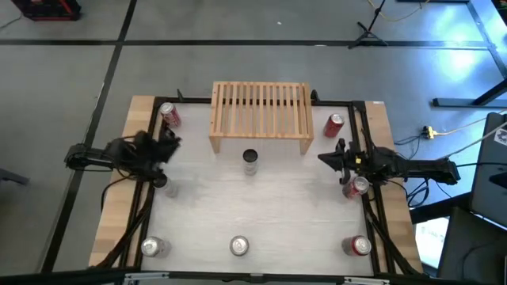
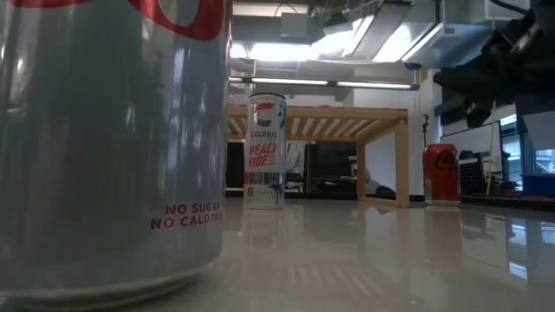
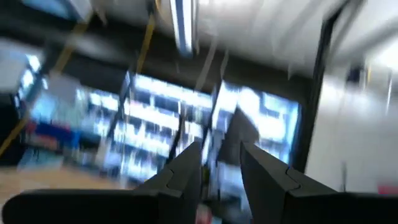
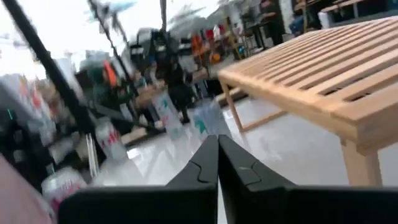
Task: Place canned beverage on shelf
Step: Put the left red soda can on the shelf
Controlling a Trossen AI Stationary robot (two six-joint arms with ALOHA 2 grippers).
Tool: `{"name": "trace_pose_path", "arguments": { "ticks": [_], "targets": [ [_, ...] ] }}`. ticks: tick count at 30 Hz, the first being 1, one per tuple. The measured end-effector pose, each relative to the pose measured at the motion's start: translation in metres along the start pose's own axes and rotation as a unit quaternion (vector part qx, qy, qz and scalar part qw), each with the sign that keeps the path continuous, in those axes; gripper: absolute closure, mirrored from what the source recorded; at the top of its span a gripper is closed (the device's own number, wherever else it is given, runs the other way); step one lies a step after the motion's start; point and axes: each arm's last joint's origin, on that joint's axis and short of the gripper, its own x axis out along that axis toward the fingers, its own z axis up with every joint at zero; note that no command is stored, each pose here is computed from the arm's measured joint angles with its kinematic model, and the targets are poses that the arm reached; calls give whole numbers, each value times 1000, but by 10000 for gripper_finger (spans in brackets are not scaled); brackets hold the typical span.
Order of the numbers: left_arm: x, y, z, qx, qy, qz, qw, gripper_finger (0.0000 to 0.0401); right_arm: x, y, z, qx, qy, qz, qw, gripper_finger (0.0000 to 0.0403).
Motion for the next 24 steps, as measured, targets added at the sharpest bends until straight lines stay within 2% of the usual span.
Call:
{"name": "trace_pose_path", "arguments": {
  "ticks": [4,6,9,13,17,19,22,24],
  "targets": [
    [-2,-2,22,-34,-113,1,993,297,0,0,5,72,-39,-27,996,403],
    [-1,-2,29,-38,-131,38,990,297,0,0,8,107,-60,-31,992,403],
    [7,-3,40,-31,-112,109,987,297,-1,0,11,132,-77,-32,988,403],
    [26,-8,57,26,-42,204,978,297,-2,1,16,142,-116,-40,982,403],
    [53,-17,79,70,-2,297,952,297,-5,3,29,174,-190,-40,965,403],
    [68,-22,91,110,20,338,934,297,-8,4,35,161,-232,-59,958,403],
    [91,-28,103,177,49,414,892,297,-10,3,40,113,-252,-102,956,403],
    [107,-33,111,222,66,445,865,297,-10,5,45,79,-252,-111,958,403]
  ]
}}
